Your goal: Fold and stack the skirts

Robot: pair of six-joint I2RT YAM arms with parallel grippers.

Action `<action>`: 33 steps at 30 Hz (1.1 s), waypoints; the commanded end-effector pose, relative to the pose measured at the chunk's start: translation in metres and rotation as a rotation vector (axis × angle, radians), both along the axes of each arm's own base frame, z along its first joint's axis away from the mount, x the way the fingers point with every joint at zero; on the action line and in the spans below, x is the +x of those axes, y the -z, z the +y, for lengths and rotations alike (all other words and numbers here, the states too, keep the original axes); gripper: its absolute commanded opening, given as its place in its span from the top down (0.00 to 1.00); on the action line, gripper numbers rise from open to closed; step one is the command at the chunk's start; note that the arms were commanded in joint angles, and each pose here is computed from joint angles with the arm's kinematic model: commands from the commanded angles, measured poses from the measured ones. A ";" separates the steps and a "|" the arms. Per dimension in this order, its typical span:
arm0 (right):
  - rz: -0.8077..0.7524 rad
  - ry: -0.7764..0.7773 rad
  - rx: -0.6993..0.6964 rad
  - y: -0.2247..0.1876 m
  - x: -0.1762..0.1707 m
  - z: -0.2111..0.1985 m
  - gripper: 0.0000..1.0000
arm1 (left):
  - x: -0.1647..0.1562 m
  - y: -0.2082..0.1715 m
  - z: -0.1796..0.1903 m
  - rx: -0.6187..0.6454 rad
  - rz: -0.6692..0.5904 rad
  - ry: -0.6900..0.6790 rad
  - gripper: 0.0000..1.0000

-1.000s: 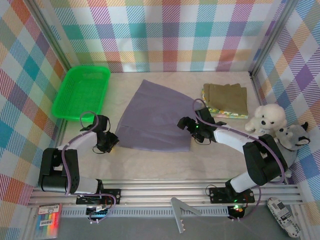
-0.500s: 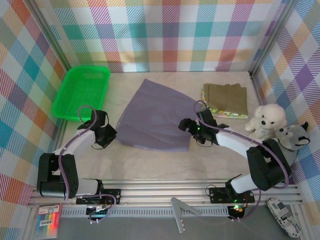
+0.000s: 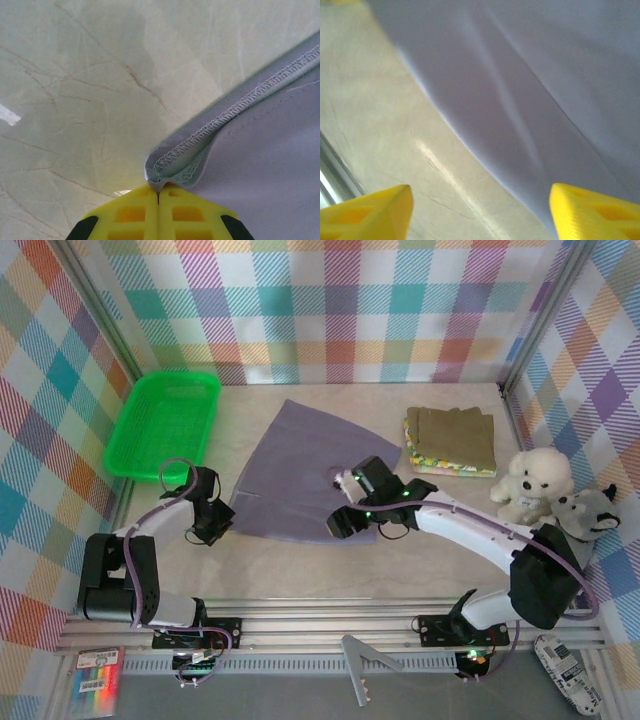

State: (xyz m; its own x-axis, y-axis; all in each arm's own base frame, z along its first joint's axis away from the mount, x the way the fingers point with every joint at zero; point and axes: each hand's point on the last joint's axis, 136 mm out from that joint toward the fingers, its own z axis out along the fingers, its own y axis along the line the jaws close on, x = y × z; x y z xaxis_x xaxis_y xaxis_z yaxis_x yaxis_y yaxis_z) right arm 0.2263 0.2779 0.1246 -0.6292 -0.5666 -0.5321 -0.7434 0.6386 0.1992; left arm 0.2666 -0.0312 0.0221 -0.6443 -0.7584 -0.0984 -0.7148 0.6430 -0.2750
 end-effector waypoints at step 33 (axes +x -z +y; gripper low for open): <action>-0.242 -0.686 -0.594 0.114 -0.010 -0.062 0.96 | -0.013 -0.009 0.006 0.030 0.035 -0.048 1.00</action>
